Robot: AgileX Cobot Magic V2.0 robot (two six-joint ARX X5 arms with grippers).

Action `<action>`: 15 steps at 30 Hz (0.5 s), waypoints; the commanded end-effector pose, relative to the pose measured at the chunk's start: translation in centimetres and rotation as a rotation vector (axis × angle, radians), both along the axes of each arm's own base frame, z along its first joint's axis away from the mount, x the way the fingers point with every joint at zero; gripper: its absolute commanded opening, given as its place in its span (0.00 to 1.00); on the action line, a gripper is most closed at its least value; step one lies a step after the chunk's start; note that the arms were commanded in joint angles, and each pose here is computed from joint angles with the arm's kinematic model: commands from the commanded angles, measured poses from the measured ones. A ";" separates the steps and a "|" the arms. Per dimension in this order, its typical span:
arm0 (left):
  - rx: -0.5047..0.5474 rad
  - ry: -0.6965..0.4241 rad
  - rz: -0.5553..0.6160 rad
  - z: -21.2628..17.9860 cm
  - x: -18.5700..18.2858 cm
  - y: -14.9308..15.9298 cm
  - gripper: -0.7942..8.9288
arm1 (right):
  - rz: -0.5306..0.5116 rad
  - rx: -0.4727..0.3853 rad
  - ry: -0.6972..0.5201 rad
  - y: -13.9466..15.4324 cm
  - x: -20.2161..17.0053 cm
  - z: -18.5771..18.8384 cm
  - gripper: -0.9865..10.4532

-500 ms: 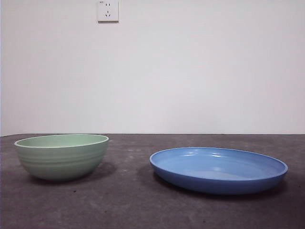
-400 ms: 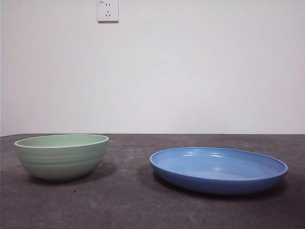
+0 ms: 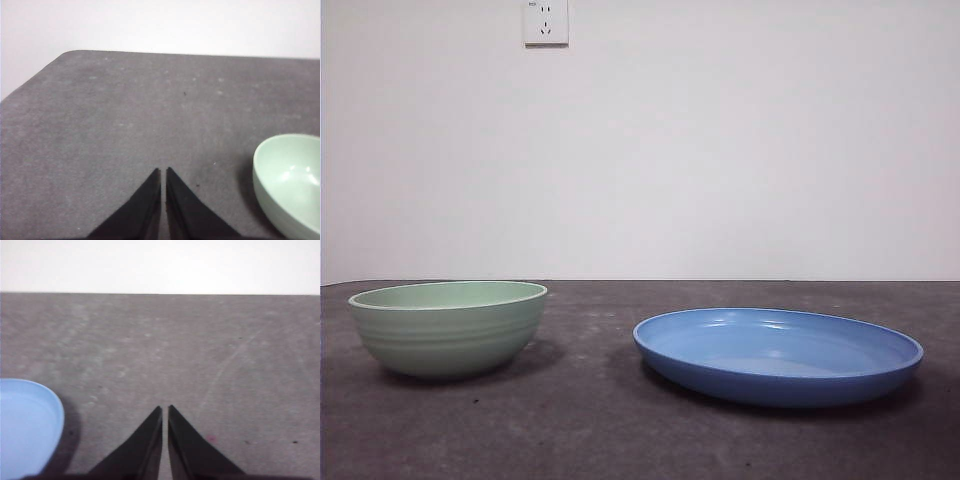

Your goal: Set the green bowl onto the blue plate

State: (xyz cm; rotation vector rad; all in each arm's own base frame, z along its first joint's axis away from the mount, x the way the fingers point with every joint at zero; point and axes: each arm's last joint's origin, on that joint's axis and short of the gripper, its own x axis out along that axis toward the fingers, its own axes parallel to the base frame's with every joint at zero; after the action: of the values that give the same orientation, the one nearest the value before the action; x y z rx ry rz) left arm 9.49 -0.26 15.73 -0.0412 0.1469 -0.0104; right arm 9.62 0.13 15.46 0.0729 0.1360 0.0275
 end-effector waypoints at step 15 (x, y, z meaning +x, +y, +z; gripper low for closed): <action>-0.310 0.024 -0.212 9.8 0.8 -1.3 0.10 | 0.117 0.307 -0.038 0.5 -2.2 11.0 0.10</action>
State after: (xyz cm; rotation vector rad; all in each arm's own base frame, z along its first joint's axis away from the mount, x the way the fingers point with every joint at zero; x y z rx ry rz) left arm 10.26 -1.43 24.31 -0.3201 0.1908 -0.2266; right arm 7.64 0.59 25.35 0.3463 0.1262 0.1493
